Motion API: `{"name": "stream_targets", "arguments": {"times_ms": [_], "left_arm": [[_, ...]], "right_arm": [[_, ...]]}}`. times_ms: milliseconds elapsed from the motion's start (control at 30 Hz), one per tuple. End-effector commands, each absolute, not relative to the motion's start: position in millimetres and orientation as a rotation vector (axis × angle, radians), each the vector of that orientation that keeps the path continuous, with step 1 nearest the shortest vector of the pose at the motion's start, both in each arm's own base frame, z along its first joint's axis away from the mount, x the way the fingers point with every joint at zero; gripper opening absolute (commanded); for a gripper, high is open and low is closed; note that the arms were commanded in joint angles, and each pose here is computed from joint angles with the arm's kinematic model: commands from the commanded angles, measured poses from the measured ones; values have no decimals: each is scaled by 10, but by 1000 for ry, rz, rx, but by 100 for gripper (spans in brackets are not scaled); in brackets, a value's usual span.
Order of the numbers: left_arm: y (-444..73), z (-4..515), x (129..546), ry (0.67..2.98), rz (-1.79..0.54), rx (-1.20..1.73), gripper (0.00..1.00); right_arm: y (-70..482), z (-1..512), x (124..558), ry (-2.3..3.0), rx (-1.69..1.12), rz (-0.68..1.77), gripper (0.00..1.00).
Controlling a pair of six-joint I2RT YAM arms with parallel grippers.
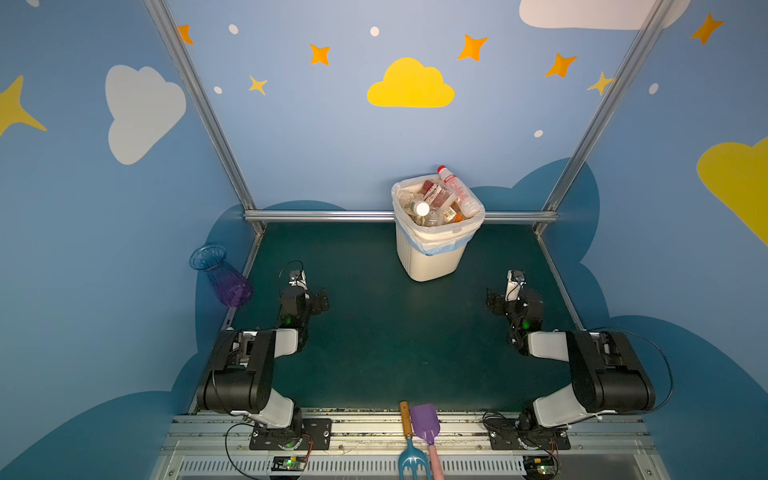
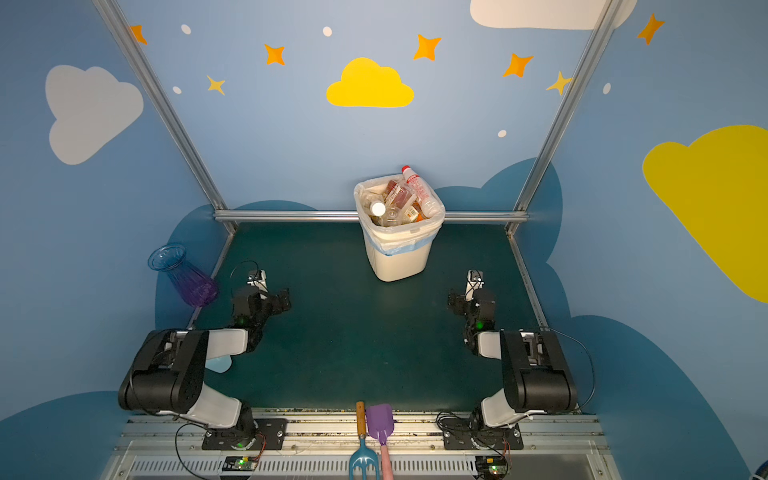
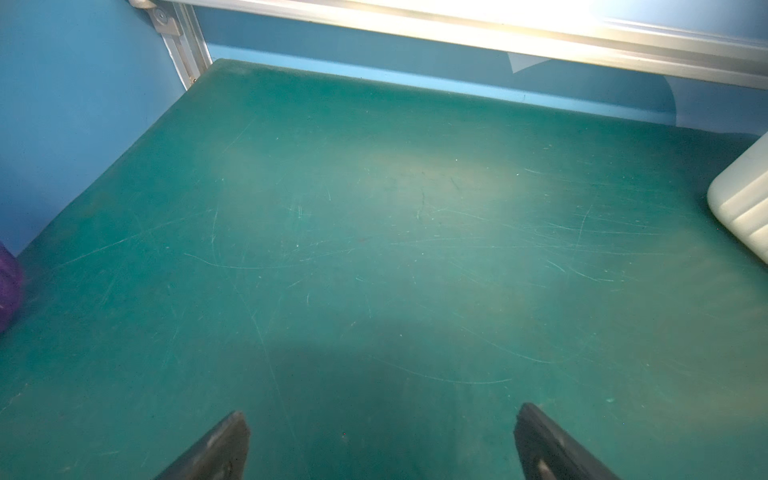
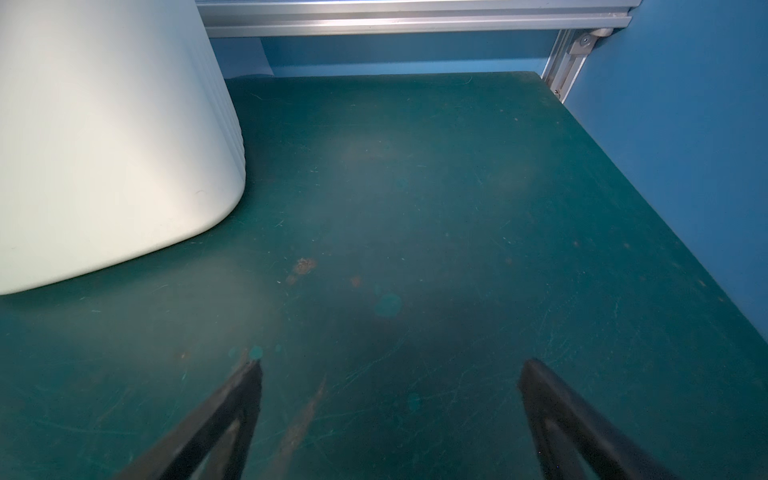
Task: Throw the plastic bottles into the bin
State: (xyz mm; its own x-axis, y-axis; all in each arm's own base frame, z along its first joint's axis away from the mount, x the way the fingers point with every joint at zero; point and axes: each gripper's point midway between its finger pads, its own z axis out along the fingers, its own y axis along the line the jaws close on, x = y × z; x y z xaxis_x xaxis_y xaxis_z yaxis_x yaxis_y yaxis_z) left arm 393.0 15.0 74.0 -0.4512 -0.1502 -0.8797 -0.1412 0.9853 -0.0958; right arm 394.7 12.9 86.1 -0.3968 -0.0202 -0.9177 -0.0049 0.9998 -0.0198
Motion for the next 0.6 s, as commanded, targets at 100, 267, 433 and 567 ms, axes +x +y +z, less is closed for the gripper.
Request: {"name": "stream_targets", "arguments": {"times_ms": [100,267,433,567], "left_arm": [[156,790,3935,2031,-2,-194,100],[149,771,3956,2046,-11,-191,100],[156,773,3961,2047,-15,-193,100],[159,787,3948,2039,-20,-196,100]], "right_arm": [[141,904,3953,1969,-22,-18,97],[140,893,3959,1976,-21,-13,97],[143,896,3962,1976,-21,-11,97],[137,890,3957,1977,-21,-13,97]]}}
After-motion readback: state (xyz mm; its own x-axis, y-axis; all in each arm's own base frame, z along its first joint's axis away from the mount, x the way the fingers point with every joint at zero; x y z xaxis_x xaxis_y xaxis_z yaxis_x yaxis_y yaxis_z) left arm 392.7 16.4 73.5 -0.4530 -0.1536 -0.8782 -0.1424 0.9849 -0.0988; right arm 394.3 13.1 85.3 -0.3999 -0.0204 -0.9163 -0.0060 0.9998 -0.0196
